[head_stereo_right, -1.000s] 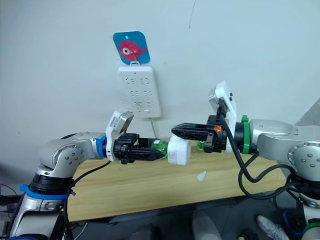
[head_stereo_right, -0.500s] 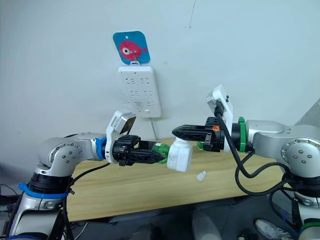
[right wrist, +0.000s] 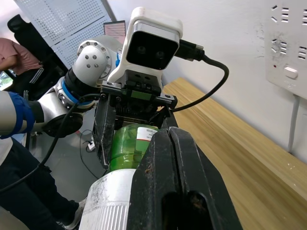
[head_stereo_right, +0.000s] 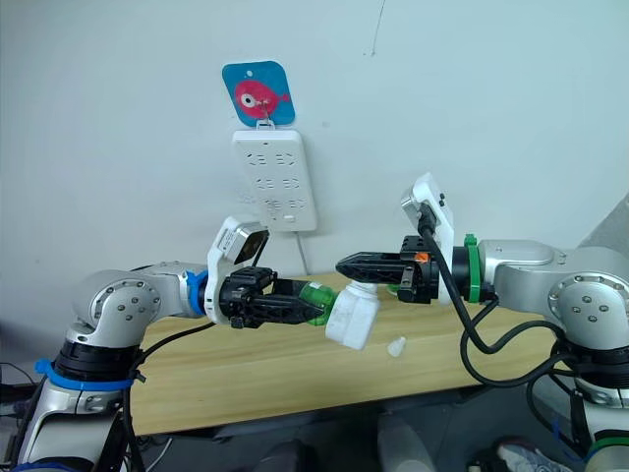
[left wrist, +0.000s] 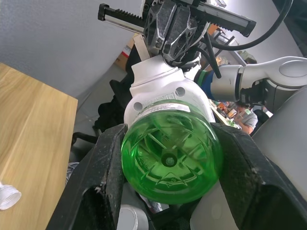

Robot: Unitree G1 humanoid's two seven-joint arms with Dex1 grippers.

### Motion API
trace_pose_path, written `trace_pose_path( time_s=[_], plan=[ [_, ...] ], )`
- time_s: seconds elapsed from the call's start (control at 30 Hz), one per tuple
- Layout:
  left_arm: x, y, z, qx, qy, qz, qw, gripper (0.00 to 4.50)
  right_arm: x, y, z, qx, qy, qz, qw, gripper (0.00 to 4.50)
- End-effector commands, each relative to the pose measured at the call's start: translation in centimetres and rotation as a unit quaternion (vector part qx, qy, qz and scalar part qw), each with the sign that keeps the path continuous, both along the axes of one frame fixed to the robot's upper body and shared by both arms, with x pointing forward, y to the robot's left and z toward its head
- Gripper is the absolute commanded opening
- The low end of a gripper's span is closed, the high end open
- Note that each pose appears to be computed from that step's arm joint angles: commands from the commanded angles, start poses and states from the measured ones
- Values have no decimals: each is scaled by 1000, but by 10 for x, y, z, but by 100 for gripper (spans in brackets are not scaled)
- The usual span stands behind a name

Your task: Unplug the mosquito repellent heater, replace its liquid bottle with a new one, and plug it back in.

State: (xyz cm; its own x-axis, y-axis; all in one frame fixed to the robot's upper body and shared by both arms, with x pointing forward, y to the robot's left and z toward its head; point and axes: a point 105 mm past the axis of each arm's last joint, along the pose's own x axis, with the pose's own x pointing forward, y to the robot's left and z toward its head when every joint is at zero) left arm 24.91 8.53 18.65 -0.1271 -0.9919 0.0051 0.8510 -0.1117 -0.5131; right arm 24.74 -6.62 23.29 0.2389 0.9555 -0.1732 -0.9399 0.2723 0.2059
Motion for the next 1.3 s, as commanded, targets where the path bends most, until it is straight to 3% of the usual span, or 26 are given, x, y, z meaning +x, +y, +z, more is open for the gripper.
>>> trace_pose_path(
  time_s=[0.03,0.3,0.43,0.63,0.87,1.1,1.3],
  plan=[
    [-5,1,12,-18,-34,-6,999,237,3,-4,11,13,-22,-14,1000,0],
    [10,5,5,-25,-39,59,997,237,-7,-30,41,80,-33,-42,995,0],
    [10,6,6,-31,-33,65,997,237,-11,-47,26,68,8,-74,995,0],
    [12,8,13,-44,-32,68,996,237,-32,-63,-6,43,92,-95,990,186],
    [11,5,17,-51,-34,61,996,237,-40,-46,-16,69,155,-91,981,441],
    [6,2,21,-57,-31,43,997,237,-31,-35,-21,101,187,-94,973,444],
    [5,0,23,-60,-32,37,997,237,-31,-23,-20,142,207,-54,967,444]
  ],
)
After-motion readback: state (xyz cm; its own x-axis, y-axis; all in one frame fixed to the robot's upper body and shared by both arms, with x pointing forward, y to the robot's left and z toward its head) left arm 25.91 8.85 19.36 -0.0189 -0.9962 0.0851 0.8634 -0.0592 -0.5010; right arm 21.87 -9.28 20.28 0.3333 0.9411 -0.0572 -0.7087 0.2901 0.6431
